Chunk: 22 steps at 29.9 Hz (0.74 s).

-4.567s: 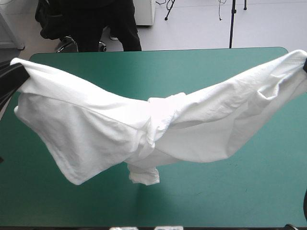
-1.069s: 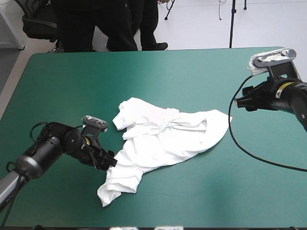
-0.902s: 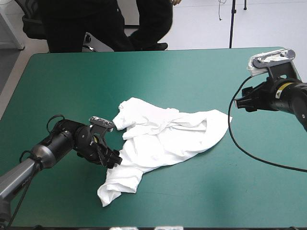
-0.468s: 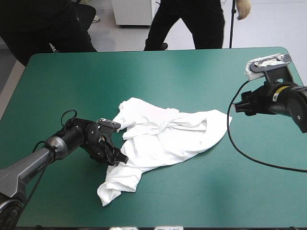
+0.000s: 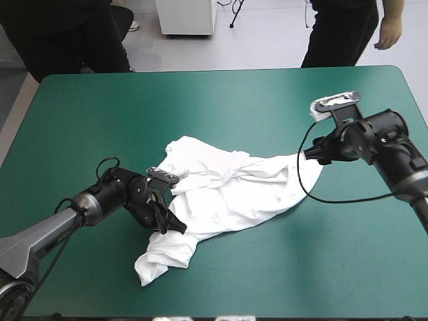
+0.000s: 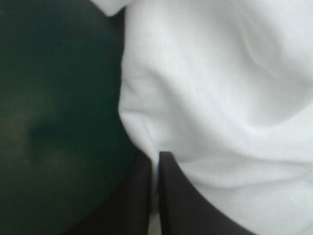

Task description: Fold the cloth

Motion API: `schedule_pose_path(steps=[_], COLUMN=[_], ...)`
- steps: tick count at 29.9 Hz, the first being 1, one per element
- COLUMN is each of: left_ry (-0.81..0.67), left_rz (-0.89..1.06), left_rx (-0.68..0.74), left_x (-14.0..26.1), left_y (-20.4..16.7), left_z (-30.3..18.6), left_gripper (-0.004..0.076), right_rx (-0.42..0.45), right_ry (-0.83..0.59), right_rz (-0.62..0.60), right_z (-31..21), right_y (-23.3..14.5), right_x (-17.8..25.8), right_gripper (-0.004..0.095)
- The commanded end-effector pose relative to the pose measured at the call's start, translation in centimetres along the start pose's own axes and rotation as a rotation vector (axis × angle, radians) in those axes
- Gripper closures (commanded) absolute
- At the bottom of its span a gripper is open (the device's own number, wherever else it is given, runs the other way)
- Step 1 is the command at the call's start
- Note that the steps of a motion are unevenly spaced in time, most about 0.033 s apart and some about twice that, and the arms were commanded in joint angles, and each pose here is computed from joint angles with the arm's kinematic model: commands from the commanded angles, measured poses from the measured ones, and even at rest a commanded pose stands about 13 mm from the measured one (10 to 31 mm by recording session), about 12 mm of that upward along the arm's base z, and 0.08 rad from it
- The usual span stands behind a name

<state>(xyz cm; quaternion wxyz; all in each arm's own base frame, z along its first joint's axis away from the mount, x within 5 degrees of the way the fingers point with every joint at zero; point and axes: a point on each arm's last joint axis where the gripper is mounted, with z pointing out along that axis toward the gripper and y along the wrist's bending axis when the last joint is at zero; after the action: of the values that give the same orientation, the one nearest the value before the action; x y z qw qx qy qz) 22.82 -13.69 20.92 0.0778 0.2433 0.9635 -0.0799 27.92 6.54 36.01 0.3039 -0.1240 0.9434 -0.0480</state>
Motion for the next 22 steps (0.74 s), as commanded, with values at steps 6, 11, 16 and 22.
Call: schedule_pose_path(steps=[6,11,16,22], left_ry=[-0.031,-0.017,-0.012,-0.003], left_rz=[-0.056,-0.058,-0.058,-0.058], left_rx=[0.069,0.070,0.071,0.072], left_x=[-0.4,-0.2,-0.2,-0.1], left_y=[-1.1,-1.1,-1.1,-1.1], left_z=[-0.5,-0.5,-0.5,-0.5], left_gripper=[0.0733,0.0733,0.0733,0.0733], right_rx=[0.020,-0.020,-0.065,-0.109], right_ry=[0.114,0.177,0.193,0.268], right_rz=[-0.010,0.038,0.069,0.078], right_z=[8.5,12.0,13.9,16.3], right_y=[0.3,-0.3,-0.6,0.1], right_x=[-1.3,-1.0,-0.9,-0.1], right_gripper=[0.0260,0.0260,0.0260,0.0323])
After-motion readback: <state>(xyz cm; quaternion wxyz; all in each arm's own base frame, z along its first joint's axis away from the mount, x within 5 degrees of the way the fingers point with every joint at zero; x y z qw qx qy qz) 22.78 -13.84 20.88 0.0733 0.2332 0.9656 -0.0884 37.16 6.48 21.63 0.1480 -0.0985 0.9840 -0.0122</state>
